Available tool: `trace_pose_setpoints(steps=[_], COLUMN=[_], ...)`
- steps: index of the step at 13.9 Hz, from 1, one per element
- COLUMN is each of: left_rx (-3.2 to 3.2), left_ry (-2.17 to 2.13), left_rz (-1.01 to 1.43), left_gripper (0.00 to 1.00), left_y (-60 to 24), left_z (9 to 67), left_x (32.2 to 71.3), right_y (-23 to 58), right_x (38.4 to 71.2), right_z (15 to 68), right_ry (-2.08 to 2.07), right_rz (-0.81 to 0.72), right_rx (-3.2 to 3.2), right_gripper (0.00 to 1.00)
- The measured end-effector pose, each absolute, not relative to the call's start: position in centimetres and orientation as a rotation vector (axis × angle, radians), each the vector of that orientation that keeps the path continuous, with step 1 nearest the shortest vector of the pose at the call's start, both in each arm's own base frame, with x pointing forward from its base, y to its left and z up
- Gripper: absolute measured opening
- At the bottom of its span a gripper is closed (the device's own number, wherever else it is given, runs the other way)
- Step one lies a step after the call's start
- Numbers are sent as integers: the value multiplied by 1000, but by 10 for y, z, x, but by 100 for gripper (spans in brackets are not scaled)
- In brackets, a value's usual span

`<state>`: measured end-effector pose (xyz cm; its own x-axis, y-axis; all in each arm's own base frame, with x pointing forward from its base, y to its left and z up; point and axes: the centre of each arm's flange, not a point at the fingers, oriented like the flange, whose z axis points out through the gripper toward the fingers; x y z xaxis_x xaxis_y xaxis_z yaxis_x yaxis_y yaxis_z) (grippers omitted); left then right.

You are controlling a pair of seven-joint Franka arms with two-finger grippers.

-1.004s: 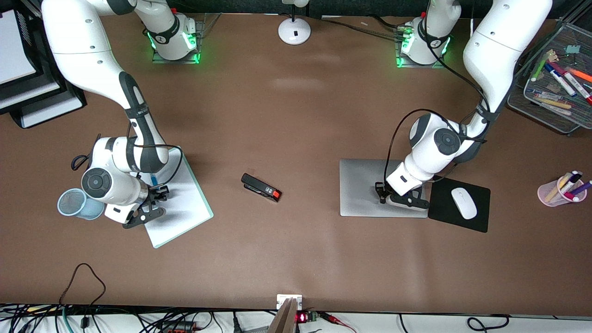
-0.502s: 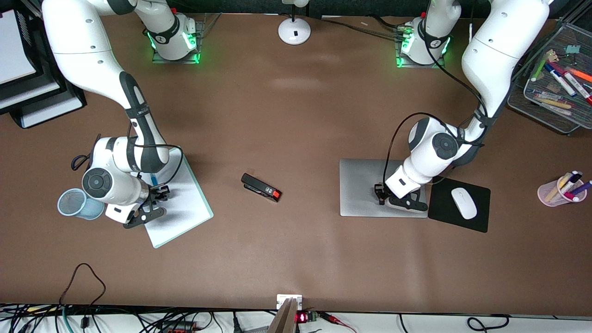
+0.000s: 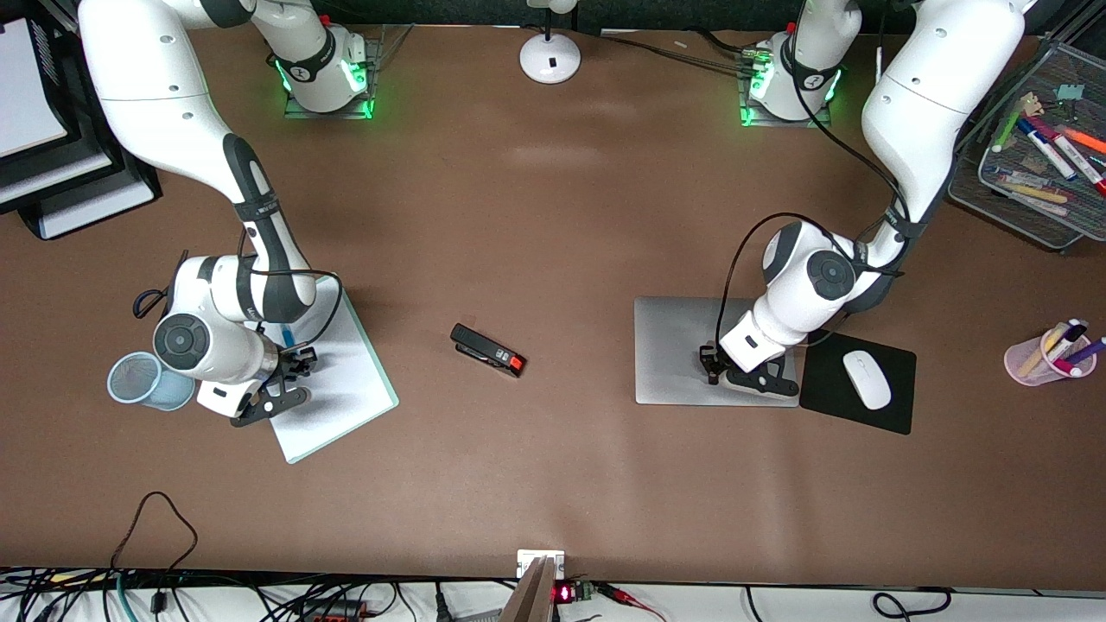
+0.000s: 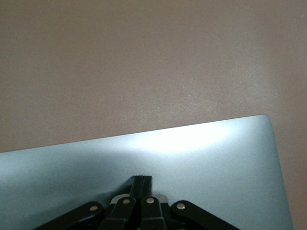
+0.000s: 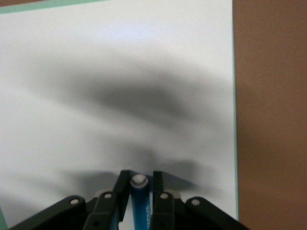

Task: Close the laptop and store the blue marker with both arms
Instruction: 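Press the laptop lid shut with the left gripper while the right gripper lifts the marker, then carry the marker to the clear cup while the left gripper withdraws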

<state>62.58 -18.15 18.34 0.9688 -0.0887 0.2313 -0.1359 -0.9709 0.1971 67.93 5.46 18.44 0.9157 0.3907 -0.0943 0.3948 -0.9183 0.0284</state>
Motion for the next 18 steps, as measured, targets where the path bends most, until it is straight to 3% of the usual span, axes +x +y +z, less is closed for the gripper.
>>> trace_pose_setpoints(steps=[5,9,12,13,18], left_rx=[2939,3027,3089,3100,3133], left_ry=[-176,-207,-208,-206,-273], left_rz=[285,179,83,68,23], left_gripper=[1,2,6,11,56], left_y=[-177,-170,-165,-163,-162], left_z=[206,279,344,361,405], left_x=[634,640,645,646,636], right_y=[55,57,61,66,70], right_x=[679,686,694,695,702], right_z=[185,202,247,267,370], right_ry=[624,626,637,657,950], right_rz=[-134,-85,-3,19,64], right_rx=[3029,3028,3030,3032,2964], right_gripper=[19,18,18,18,18])
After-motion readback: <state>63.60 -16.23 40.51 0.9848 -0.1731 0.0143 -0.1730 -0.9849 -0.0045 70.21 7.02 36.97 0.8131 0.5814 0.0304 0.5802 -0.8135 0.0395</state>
